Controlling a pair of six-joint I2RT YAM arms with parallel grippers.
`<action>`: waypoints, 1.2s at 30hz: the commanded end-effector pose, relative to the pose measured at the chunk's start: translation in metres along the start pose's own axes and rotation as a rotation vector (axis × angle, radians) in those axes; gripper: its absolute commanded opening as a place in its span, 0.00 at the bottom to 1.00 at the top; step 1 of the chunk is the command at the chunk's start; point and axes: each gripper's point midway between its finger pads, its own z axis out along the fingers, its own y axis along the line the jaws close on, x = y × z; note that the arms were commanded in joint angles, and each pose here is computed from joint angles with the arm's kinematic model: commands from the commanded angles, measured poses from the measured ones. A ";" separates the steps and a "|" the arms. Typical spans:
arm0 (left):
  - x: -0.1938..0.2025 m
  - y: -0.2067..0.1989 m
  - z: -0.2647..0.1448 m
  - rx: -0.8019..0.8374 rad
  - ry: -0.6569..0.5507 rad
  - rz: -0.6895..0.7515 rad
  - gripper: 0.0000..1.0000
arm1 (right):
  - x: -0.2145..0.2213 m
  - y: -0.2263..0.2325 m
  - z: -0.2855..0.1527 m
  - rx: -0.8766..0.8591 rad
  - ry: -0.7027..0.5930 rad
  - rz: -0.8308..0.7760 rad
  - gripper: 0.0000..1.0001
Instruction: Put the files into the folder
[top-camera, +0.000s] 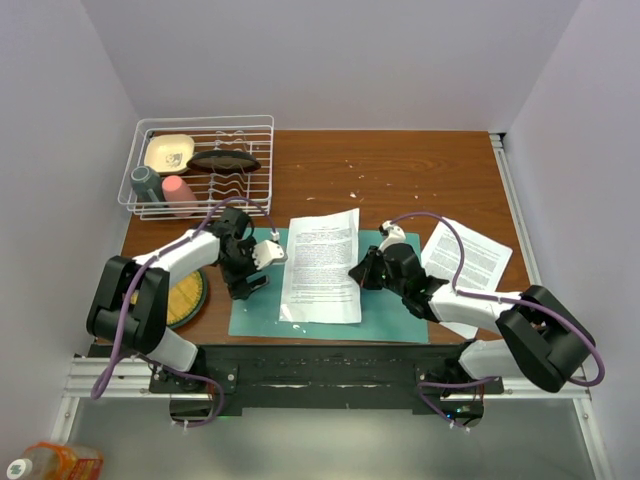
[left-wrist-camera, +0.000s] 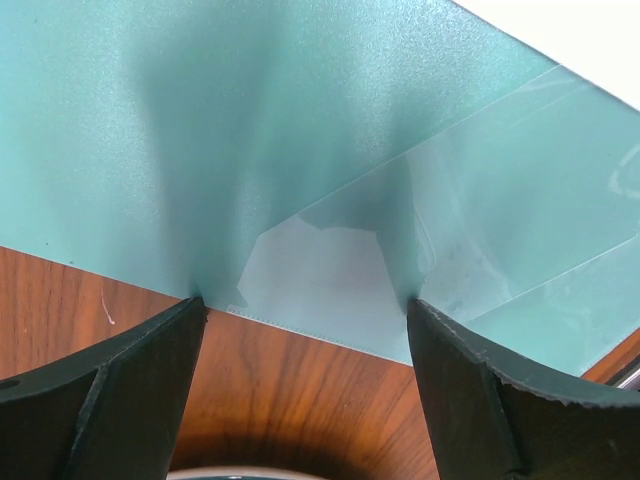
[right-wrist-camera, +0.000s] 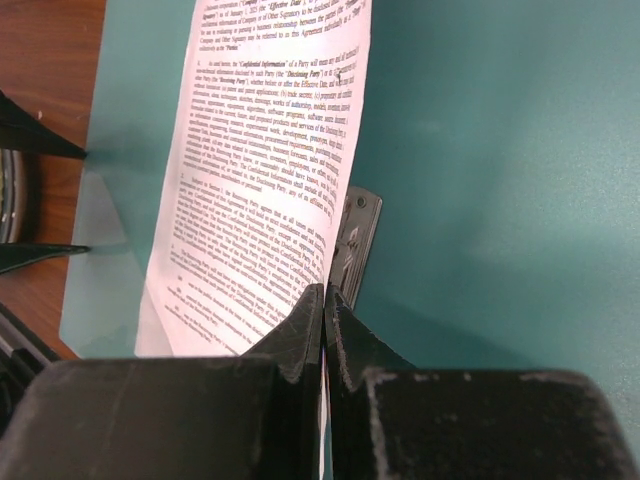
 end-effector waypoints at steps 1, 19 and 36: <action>-0.010 -0.018 0.006 0.092 -0.052 -0.010 0.86 | 0.003 -0.012 -0.001 0.047 -0.005 -0.038 0.00; 0.027 0.017 -0.009 0.005 -0.006 0.021 0.91 | -0.016 0.012 -0.005 -0.027 -0.027 -0.097 0.00; 0.037 0.009 0.001 0.012 0.015 0.003 0.89 | -0.018 0.045 0.016 -0.144 0.036 -0.188 0.00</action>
